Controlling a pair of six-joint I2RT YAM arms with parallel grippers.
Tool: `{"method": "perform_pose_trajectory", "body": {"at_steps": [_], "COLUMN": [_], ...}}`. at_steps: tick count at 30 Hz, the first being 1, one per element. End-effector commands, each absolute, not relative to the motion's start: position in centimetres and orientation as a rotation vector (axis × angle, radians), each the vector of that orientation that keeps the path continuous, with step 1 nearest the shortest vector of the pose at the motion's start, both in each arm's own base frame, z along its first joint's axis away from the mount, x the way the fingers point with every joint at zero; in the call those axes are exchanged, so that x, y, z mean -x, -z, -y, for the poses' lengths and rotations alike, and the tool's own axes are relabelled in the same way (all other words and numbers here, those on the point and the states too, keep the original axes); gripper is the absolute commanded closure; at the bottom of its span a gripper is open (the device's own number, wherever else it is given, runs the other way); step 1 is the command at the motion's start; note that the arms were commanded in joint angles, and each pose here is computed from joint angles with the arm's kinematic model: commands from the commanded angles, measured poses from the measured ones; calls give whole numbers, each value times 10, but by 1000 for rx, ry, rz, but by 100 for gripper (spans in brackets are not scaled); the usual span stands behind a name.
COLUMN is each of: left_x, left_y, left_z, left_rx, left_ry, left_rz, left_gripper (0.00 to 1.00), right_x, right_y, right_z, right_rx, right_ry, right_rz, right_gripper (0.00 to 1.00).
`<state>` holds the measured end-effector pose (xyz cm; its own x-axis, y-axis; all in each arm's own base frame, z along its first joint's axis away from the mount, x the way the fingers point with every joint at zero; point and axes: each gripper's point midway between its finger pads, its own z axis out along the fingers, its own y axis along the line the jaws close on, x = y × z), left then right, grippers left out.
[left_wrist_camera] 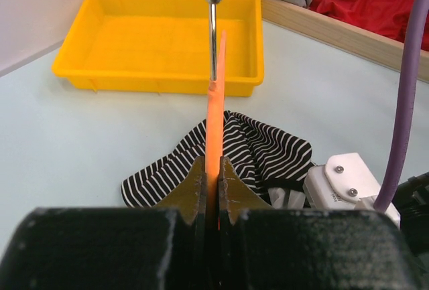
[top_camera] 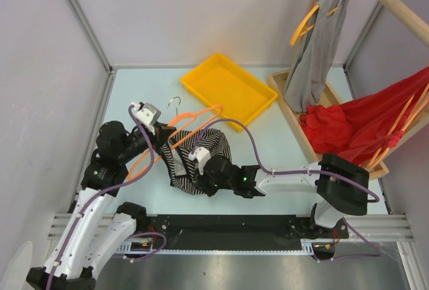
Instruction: Place the tank top on the hanger
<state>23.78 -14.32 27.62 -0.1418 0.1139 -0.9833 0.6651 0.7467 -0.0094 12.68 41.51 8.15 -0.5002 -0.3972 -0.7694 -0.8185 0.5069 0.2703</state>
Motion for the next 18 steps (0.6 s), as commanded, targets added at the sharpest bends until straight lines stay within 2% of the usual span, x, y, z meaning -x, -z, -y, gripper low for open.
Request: {"method": "perform_pose_trajectory", "body": {"at_steps": [1, 6, 7, 13, 18], "left_x": [-237, -236, -235, -220, -207], "left_y": [-298, -303, -305, -320, -327], "left_z": [141, 138, 138, 141, 147], "left_rx": [-617, -607, -605, -637, -678], "left_ry": [521, 504, 502, 524, 560], "left_rz": [-1575, -1553, -1547, -1453, -1385], "left_gripper": [100, 100, 100, 100, 100], "right_x": [-151, -183, -203, -264, -293], "right_y": [-118, -155, -159, -161, -158], "right_z": [-412, -369, -355, -294, -275], "right_rx": [894, 751, 689, 475, 389], "right_ry": [-819, -876, -853, -740, -749], "right_rz": [-2069, -2087, -2095, -2142, -2149], "right_gripper": [100, 100, 100, 100, 100]}}
